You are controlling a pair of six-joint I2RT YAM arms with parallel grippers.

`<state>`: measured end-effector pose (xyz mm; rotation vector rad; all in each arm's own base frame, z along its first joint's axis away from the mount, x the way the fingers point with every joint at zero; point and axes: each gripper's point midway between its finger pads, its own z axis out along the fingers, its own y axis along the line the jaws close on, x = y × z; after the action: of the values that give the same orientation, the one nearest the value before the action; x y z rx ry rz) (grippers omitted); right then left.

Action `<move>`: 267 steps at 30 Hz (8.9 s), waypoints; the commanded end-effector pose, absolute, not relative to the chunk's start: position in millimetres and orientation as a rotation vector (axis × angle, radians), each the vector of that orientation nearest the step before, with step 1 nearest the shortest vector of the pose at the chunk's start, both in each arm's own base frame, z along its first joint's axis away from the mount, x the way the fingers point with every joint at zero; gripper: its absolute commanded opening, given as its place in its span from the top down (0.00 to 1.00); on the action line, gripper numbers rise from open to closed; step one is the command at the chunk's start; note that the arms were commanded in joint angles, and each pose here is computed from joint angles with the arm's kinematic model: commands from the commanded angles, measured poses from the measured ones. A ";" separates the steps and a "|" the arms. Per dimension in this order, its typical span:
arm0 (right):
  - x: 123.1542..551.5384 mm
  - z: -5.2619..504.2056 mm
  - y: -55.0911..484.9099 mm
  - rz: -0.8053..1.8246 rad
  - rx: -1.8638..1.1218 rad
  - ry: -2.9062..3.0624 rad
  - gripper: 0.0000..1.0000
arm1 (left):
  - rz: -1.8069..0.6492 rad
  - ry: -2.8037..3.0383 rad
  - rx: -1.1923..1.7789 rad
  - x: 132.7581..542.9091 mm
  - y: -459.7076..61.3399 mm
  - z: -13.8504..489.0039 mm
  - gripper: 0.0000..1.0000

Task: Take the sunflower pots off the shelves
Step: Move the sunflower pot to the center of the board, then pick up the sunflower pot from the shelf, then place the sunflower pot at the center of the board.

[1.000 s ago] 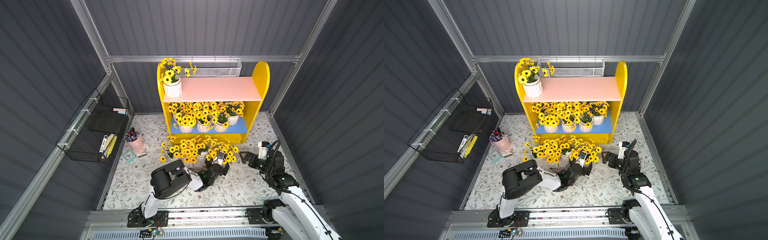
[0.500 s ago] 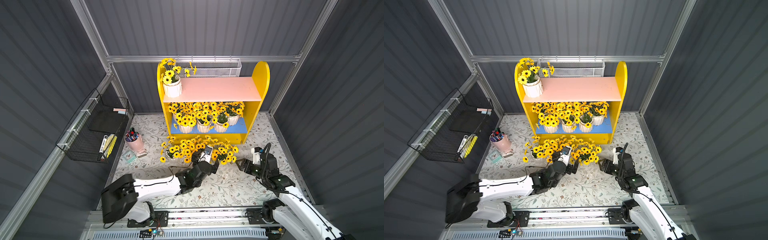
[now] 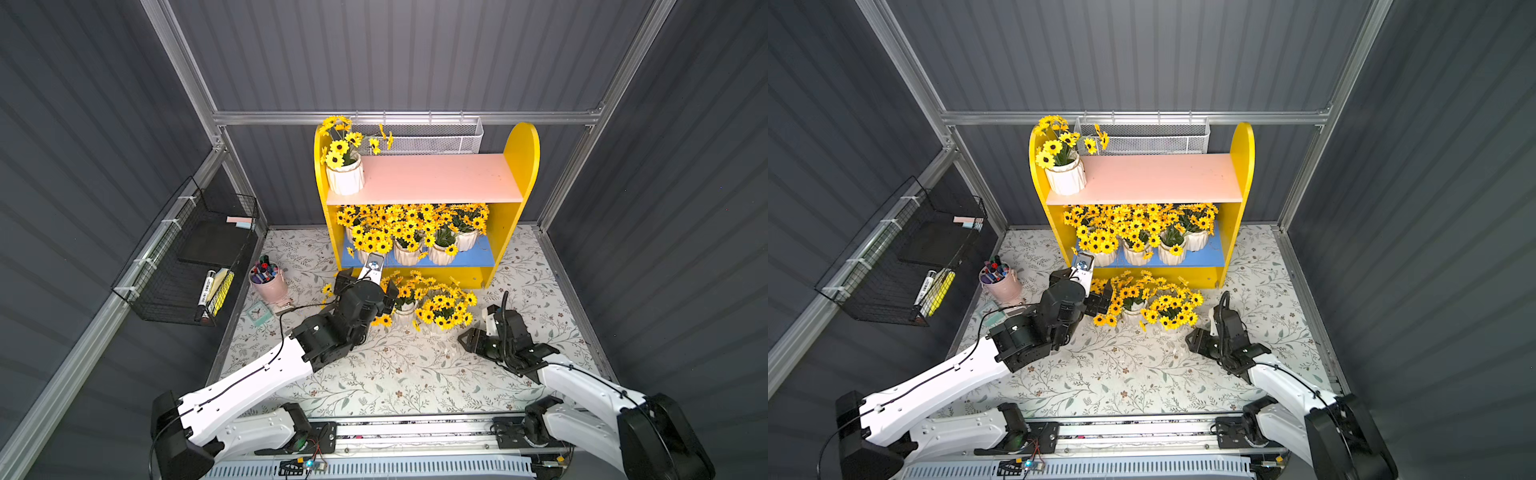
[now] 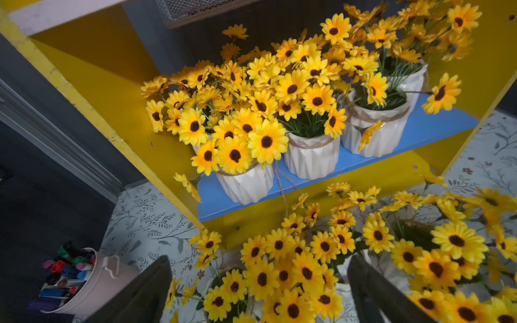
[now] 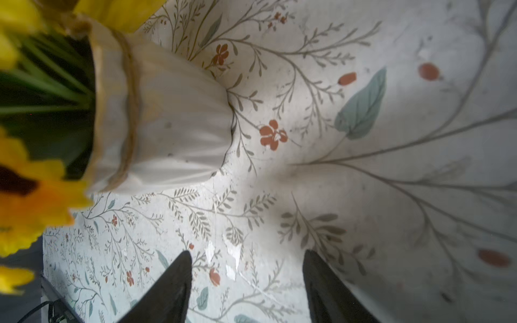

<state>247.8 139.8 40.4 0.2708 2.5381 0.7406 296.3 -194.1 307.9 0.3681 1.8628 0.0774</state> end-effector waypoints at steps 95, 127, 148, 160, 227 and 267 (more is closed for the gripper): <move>269.0 146.7 123.5 0.628 0.075 2.225 0.01 | -0.070 1.694 0.234 471.2 -163.2 465.4 0.01; 271.4 151.2 124.7 0.634 0.063 2.213 0.01 | -0.184 1.663 0.227 483.3 -163.9 489.4 0.01; 273.3 157.3 126.5 0.641 0.033 2.202 0.01 | -0.153 1.598 0.153 520.2 -163.3 482.5 0.00; 279.7 154.0 129.9 0.653 0.014 2.211 0.01 | -0.139 1.544 0.120 531.4 -162.1 476.1 0.01; 300.4 193.4 64.0 0.559 0.299 2.138 0.01 | -0.438 1.267 0.525 414.9 -259.5 548.7 1.00; 293.7 183.9 -50.0 0.796 0.867 1.931 0.01 | -0.865 1.496 0.779 223.3 -467.4 226.5 1.00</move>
<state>292.9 -52.7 180.9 0.8600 1.9462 0.7508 217.2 -456.1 184.1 0.9377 1.6367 -0.7642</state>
